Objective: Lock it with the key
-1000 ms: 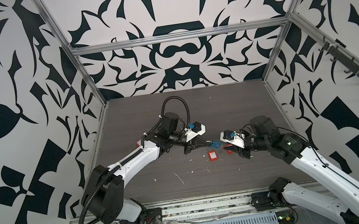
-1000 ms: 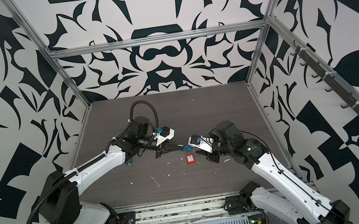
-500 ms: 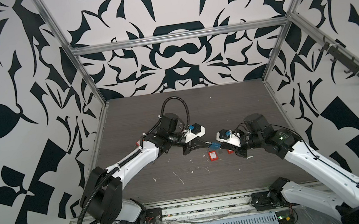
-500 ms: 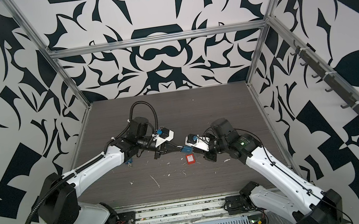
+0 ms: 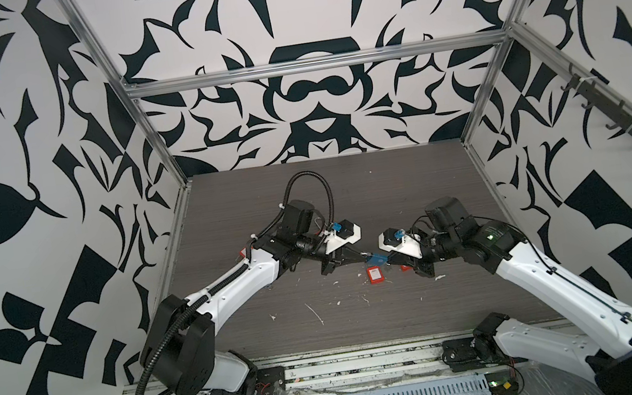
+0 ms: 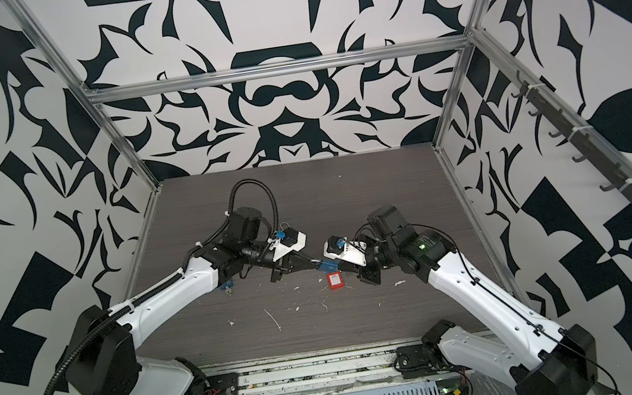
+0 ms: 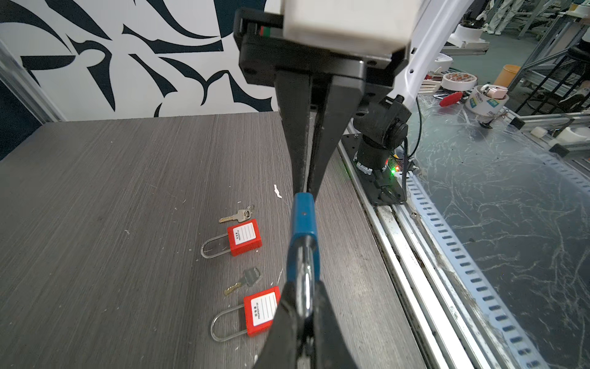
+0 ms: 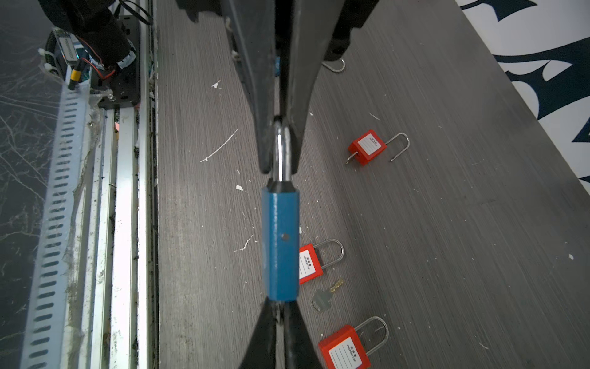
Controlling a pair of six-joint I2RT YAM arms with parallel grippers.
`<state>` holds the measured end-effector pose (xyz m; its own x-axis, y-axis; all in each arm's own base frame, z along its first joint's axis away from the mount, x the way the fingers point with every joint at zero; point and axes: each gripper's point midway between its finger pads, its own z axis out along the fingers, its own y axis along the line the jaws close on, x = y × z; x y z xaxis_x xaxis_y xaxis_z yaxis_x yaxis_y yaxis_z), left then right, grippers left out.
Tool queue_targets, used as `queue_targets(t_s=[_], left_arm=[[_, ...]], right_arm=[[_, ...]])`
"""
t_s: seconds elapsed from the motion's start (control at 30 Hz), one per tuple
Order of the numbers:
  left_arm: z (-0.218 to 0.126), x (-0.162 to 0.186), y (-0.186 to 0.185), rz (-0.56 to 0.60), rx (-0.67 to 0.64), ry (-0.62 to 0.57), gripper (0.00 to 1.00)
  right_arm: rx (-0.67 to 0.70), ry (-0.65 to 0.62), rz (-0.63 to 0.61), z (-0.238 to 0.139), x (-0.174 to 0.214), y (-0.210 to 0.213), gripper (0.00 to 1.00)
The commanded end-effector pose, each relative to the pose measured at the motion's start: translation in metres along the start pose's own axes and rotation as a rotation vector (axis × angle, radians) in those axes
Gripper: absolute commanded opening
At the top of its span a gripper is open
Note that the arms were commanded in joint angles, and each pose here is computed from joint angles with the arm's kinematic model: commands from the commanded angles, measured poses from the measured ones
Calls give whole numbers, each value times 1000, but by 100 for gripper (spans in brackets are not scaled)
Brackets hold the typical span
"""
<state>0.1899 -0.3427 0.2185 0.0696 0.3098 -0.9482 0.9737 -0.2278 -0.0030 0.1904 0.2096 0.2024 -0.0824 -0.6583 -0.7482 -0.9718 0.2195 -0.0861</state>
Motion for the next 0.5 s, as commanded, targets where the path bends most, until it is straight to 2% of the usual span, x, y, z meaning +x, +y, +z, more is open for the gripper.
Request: queue_targets(t_s=[0.0,0.13,0.33,0.47], left_arm=[[-8,-28,-5,85,12,-53,0],[-8,-28,-5,86,14,-56,0],[-8,-27,-5,84,16,-56,0],[-8,-27,-6,83,13,-53,0]], right_arm=[[-5,-25,-24,-6,-11,0,14],[-9,-21,-21,-5,-10,1,15],[-16,-21,-19,-4,-9,2,6],[-15,-13,-20,-4,-8,2,4]])
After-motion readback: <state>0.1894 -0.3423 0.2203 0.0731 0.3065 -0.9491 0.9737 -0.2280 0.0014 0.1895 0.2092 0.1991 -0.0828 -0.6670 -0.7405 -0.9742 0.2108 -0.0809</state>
